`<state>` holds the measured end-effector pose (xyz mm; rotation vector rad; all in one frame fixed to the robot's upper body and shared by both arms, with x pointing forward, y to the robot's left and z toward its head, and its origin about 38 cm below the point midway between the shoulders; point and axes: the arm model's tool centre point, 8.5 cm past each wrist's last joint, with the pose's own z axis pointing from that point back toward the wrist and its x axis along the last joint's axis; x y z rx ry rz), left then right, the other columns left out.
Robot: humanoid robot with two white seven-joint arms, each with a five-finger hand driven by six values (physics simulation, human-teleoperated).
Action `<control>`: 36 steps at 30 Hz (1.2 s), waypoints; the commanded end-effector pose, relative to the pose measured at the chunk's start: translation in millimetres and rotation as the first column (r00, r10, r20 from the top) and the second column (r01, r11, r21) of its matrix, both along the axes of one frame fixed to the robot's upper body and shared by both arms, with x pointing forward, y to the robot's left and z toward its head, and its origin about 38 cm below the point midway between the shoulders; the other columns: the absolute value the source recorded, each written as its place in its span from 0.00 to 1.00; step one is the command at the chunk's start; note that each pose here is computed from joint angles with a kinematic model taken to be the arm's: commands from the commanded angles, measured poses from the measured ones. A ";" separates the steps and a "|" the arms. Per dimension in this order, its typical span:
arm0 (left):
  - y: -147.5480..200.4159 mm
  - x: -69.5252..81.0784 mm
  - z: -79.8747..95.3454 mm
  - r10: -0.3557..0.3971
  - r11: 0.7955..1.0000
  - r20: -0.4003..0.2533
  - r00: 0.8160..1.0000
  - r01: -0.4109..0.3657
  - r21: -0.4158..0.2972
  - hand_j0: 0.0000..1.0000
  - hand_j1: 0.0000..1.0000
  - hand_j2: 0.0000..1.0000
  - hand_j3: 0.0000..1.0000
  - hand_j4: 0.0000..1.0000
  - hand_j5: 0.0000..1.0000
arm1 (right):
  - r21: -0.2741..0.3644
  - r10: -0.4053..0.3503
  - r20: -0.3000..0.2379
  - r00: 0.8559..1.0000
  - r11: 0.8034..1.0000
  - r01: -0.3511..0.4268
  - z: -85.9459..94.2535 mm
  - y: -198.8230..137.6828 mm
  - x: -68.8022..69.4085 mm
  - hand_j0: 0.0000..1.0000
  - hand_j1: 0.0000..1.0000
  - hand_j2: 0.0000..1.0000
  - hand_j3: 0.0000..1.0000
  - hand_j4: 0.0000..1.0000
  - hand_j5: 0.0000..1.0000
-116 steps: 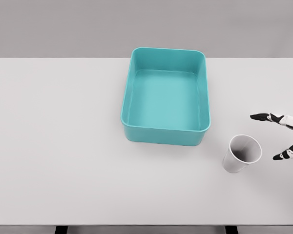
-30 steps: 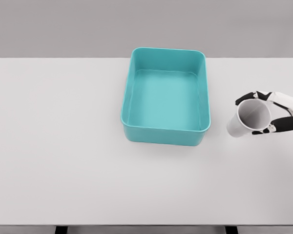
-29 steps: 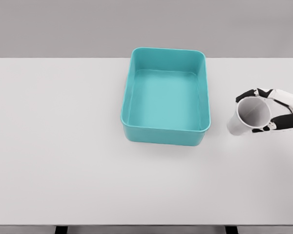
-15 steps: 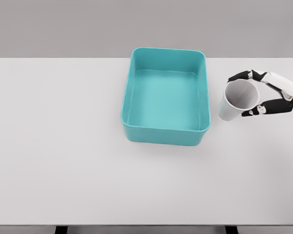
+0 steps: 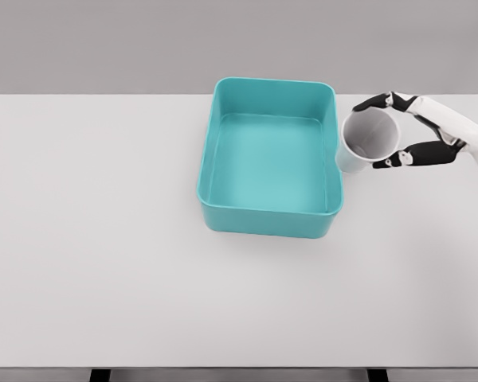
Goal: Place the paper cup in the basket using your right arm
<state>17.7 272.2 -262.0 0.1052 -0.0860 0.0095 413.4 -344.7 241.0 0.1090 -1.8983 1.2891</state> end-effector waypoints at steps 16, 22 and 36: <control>0.0 0.0 0.0 0.000 1.000 0.000 1.000 0.000 0.000 1.00 1.00 1.00 1.00 1.00 1.00 | 0.011 -0.007 0.028 1.000 1.000 0.006 -3.0 32.5 17.8 0.67 0.67 0.67 0.67 0.67 0.67; 0.0 0.0 0.0 0.000 1.000 0.000 1.000 0.000 0.000 1.00 1.00 1.00 1.00 1.00 1.00 | -0.011 0.002 0.040 0.999 1.000 -0.001 2.1 64.9 32.4 0.67 0.67 0.67 0.67 0.67 0.67; 0.0 0.0 0.0 0.000 1.000 0.000 1.000 0.000 0.000 1.00 1.00 1.00 1.00 1.00 1.00 | -0.432 -0.118 0.021 0.993 0.894 0.116 -37.0 129.6 71.5 0.68 0.68 0.68 0.68 0.68 0.68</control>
